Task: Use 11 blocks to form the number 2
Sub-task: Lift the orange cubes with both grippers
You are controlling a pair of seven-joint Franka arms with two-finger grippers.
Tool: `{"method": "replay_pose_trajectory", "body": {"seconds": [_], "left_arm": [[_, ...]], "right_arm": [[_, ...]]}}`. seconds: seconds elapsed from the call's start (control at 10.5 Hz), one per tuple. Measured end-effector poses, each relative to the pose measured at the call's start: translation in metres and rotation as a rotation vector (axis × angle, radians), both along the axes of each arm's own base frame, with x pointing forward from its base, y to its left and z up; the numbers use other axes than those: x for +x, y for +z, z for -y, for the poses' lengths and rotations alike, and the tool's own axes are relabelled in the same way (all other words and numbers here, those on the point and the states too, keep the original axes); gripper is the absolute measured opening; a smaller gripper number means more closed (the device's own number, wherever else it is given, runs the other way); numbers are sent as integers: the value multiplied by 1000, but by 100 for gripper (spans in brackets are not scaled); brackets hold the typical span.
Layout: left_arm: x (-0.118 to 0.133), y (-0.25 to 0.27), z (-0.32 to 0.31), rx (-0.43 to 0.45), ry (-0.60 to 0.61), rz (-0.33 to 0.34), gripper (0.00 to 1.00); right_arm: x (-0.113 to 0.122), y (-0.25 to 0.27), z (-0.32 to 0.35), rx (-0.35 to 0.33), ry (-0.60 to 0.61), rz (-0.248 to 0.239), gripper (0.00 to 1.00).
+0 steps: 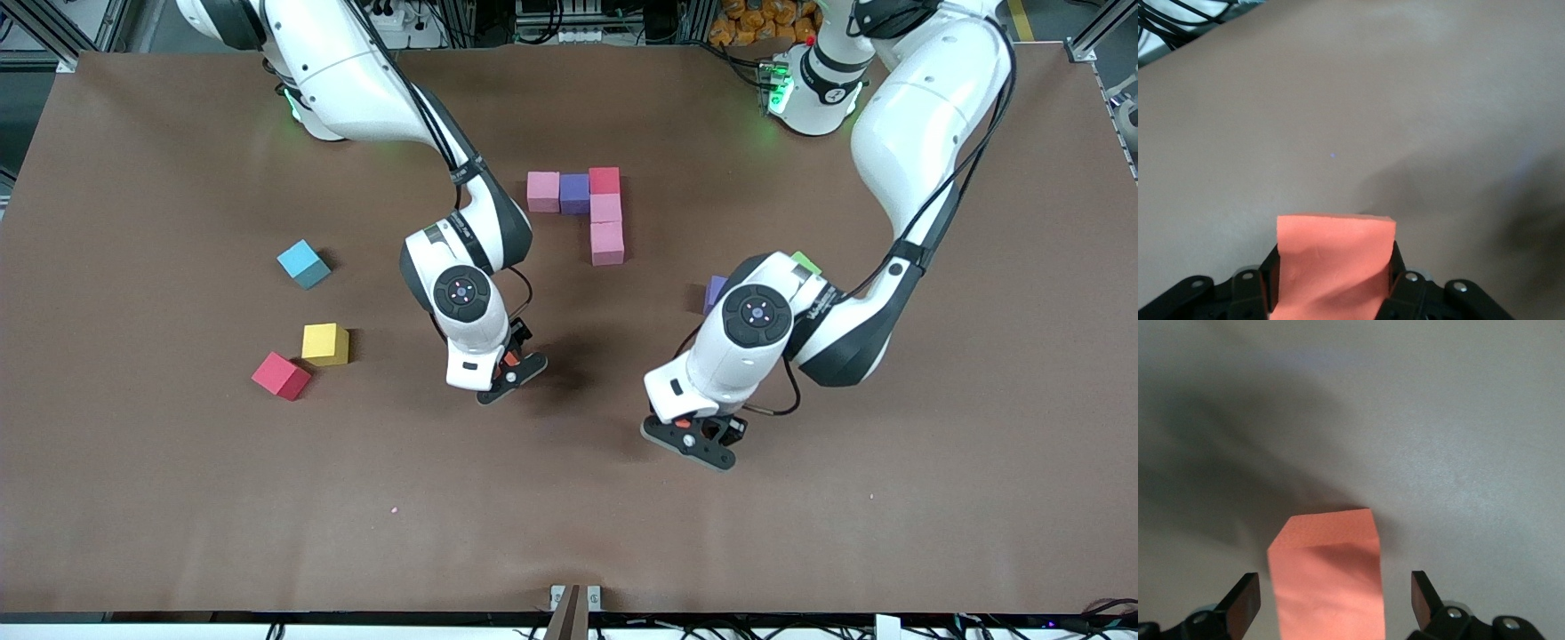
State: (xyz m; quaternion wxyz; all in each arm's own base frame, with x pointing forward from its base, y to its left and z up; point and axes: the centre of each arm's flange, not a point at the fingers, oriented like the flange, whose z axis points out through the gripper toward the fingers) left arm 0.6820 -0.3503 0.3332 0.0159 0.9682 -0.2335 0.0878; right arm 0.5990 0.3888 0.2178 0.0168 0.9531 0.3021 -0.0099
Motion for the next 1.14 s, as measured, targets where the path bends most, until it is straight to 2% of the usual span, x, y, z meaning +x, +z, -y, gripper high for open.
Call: {"method": "replay_pose_trajectory", "body": {"seconds": [0.19,0.48,0.76,0.95,1.14], "left_arm": [[-14,1,-7,-22,-13,-44,61],[-29,13,-37,-68,-17,-93,61],[-73,9,-23,-52,-36,-138,61],[-123,-1,18,-25,14,-127,61],[-182,-29,60,-26,7,-88,61]], "right_arm": [[2,-8,3,-3,2,10,99],[1,-10,1,-1,5,12,59],[19,4,23,4,48,21,59],[34,26,55,3,100,-4,59],[40,51,78,6,160,-31,59]]}}
